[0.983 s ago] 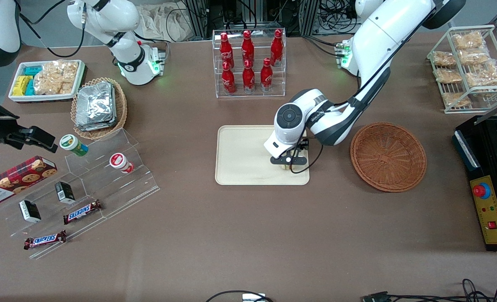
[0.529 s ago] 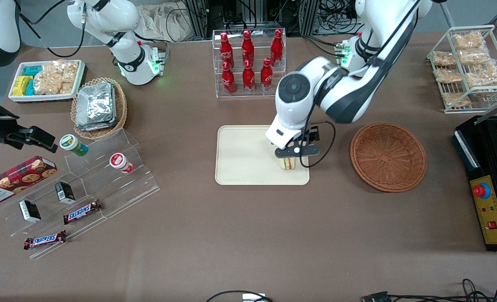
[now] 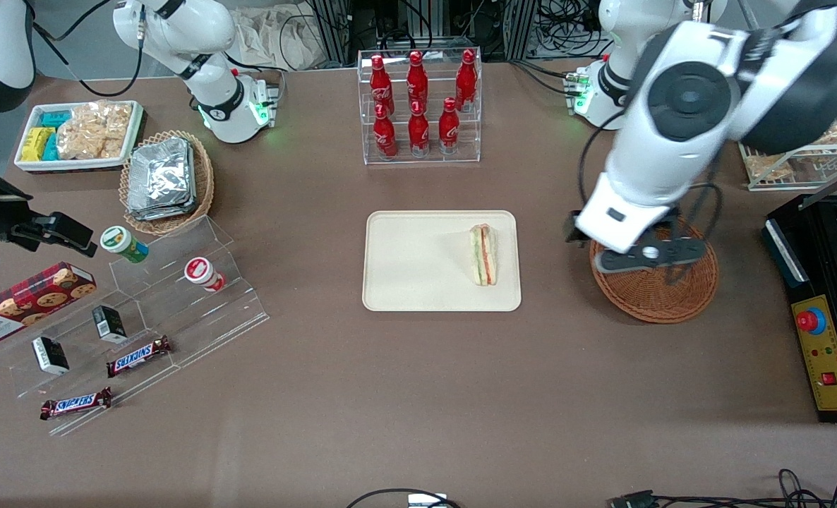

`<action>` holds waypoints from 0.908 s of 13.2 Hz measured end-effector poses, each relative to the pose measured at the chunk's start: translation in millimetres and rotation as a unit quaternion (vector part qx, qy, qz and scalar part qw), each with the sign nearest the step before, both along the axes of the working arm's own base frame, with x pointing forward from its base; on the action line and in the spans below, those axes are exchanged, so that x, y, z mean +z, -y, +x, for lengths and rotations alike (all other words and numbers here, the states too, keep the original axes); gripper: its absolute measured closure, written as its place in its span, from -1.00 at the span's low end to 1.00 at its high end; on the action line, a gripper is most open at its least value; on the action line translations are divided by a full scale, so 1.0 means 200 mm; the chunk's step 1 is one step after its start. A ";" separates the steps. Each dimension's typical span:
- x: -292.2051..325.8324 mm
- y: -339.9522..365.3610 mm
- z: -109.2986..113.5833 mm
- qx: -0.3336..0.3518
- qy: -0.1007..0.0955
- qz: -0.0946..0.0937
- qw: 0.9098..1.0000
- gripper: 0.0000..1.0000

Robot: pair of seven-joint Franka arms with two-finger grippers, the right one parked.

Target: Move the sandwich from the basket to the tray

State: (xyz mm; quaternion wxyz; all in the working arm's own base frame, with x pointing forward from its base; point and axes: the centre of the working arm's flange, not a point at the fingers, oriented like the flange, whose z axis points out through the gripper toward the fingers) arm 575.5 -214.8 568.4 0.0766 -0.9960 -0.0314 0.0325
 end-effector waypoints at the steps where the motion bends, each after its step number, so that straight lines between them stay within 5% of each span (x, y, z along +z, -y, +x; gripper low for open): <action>1: 0.04 -0.13 0.01 -0.001 -0.007 -0.005 1.000 -1.00; 6: 0.28 -0.68 -0.02 0.022 0.013 -0.054 0.998 -1.00; 9: 0.22 -0.77 -0.11 0.017 0.055 -0.061 0.996 -1.00; 12: 0.19 -0.82 -0.17 0.030 0.057 -0.078 0.995 -1.00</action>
